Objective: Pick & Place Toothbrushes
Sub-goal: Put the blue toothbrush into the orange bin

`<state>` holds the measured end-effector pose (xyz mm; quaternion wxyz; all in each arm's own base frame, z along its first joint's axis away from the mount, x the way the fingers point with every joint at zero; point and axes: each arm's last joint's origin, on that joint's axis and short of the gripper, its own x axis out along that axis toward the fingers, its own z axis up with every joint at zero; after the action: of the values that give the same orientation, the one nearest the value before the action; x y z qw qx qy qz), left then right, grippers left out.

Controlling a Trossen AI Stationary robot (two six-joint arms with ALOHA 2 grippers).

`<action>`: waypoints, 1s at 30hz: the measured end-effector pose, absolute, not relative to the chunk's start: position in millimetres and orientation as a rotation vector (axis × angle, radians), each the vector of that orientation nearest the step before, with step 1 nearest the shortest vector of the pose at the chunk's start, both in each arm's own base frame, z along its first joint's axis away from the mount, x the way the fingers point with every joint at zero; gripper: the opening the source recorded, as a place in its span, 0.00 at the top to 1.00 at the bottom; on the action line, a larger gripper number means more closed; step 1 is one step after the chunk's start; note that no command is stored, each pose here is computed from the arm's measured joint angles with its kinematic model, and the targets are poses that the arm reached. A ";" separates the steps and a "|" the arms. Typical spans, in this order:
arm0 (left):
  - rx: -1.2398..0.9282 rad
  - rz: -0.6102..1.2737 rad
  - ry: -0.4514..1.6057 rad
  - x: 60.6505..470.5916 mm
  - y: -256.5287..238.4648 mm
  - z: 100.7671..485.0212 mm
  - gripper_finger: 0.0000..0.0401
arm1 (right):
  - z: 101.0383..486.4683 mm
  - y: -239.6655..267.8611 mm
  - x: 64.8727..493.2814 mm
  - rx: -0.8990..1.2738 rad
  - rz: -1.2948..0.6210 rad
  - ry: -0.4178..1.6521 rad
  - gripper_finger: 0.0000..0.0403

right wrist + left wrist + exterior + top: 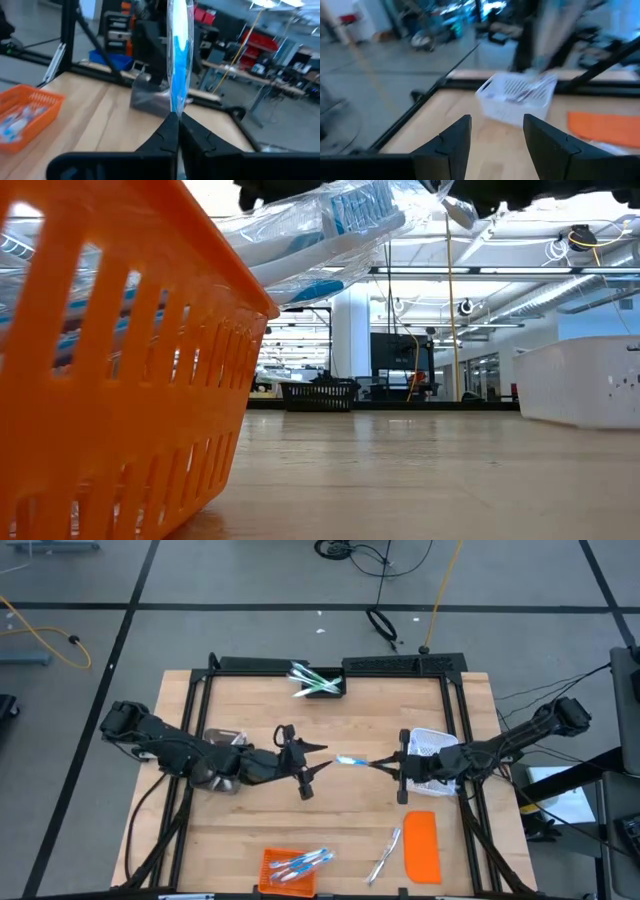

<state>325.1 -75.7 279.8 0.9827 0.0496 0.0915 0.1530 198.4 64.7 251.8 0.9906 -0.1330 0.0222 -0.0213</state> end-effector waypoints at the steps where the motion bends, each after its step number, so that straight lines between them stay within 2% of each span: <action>1: 0.104 0.280 0.163 326.4 -74.2 282.2 0.54 | 253.3 63.4 198.9 -0.269 -0.051 0.032 1.00; 8: 0.105 0.138 0.003 332.7 -61.9 298.4 0.54 | 258.6 54.9 201.7 -0.267 -0.100 -0.016 1.00; 30: 0.090 0.052 -0.184 337.3 -24.9 315.8 0.54 | 259.3 49.5 203.9 -0.269 -0.126 -0.024 1.00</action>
<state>337.3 -24.9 315.8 0.9944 0.0449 -0.0916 0.0261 203.9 49.5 259.3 0.9889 -0.1342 -0.0119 -0.0627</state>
